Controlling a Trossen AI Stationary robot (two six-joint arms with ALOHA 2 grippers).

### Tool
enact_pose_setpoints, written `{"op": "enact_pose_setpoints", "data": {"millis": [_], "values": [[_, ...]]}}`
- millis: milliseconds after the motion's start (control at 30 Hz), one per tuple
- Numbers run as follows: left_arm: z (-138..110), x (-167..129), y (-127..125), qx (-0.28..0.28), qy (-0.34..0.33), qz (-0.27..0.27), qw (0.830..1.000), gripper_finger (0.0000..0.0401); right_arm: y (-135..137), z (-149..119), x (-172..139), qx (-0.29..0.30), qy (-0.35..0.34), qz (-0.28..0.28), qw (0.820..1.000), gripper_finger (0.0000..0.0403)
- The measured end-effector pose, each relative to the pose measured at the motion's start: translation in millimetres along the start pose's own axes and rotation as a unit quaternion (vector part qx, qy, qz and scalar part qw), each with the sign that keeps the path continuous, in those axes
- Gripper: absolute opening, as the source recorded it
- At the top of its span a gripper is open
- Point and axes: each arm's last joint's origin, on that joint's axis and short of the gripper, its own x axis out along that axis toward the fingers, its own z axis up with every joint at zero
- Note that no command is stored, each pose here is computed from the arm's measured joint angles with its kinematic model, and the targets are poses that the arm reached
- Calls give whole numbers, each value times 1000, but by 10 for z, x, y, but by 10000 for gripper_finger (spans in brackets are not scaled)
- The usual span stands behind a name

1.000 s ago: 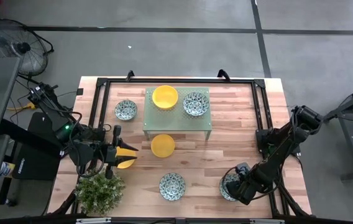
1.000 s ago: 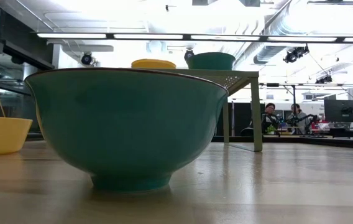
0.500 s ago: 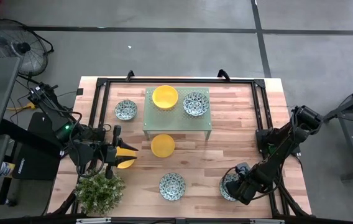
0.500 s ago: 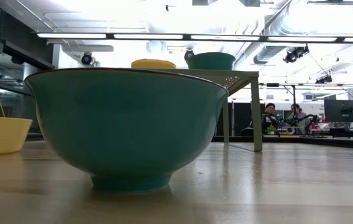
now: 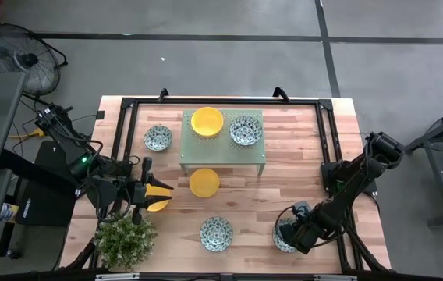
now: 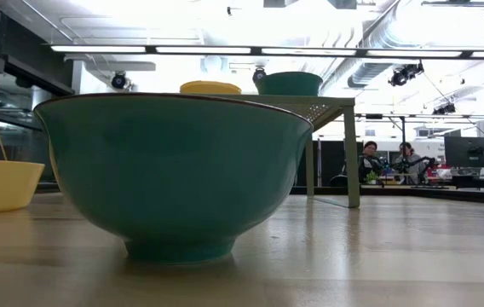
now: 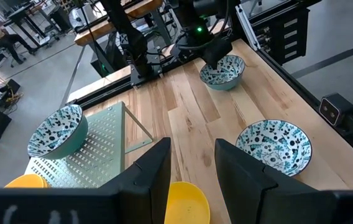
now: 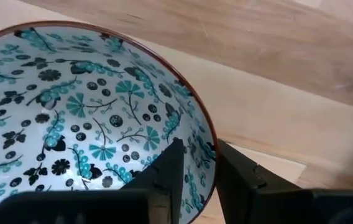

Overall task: Pick & Place Mini bowls
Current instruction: Stack the blue bowl on top of the blue bowl on the shelf

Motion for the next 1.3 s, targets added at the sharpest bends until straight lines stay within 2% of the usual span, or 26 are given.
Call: {"op": "enact_pose_setpoints", "data": {"millis": [200,467,867,1300], "values": [[0,0,0,4,0,0,1000,121,24,44,-3,0,-3,0,1000,66],[-1,0,0,11,0,0,1000,121,42,33,-30,-5,-1,11,1000,9],[-1,0,0,14,0,-1,1000,121,37,38,-45,-22,-1,18,1000,5],[0,0,0,15,0,-1,1000,121,-85,104,-326,-45,-4,46,998,0]]}}
